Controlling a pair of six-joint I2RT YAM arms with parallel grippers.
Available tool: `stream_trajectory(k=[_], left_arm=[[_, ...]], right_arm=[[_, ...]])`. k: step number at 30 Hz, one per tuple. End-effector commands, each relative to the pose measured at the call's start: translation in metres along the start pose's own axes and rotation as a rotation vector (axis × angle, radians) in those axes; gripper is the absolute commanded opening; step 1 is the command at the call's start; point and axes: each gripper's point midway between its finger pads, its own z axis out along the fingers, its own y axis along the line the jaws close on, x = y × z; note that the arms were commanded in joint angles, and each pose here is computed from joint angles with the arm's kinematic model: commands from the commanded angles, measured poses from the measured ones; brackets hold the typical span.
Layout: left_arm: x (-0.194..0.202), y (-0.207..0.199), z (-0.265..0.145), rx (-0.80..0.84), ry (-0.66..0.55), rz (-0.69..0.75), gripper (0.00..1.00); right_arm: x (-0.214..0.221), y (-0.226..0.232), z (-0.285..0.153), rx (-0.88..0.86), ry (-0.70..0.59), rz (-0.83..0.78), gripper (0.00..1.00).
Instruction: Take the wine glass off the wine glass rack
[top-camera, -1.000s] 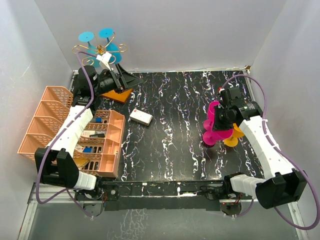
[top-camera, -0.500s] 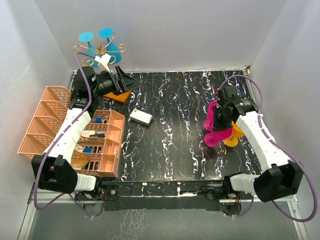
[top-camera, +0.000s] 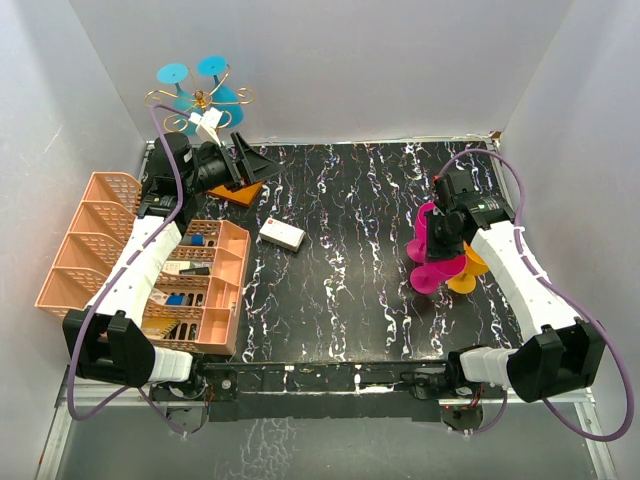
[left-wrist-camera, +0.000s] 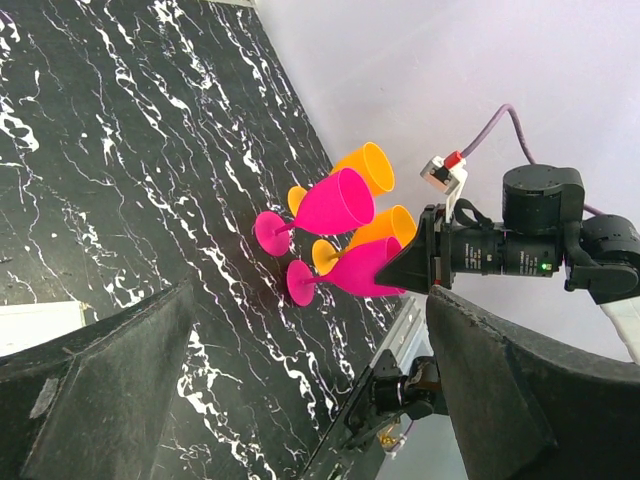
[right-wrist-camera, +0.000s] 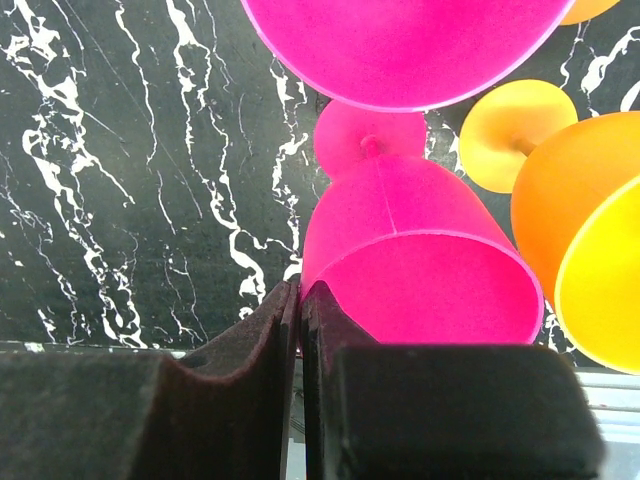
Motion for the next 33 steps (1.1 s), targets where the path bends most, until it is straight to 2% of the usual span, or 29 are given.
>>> stream_trajectory(k=[1,7,20,33], left_arm=[[-0.013,-0.023,-0.007,0.028,-0.033,0.074,0.97],[-0.013,-0.025,-0.004,0.022,-0.026,0.086,0.97],[-0.016,-0.029,-0.003,0.036,-0.032,0.072,0.97],[-0.022,-0.034,-0.009,0.016,-0.058,0.094,0.97]], right_arm=[[-0.018,-0.002,-0.008,0.03,-0.067,0.01,0.11],[-0.019,0.001,-0.006,0.012,-0.065,0.004,0.12],[-0.027,0.011,-0.011,-0.039,-0.09,-0.018,0.28],[-0.058,0.028,-0.054,-0.142,-0.286,-0.066,0.49]])
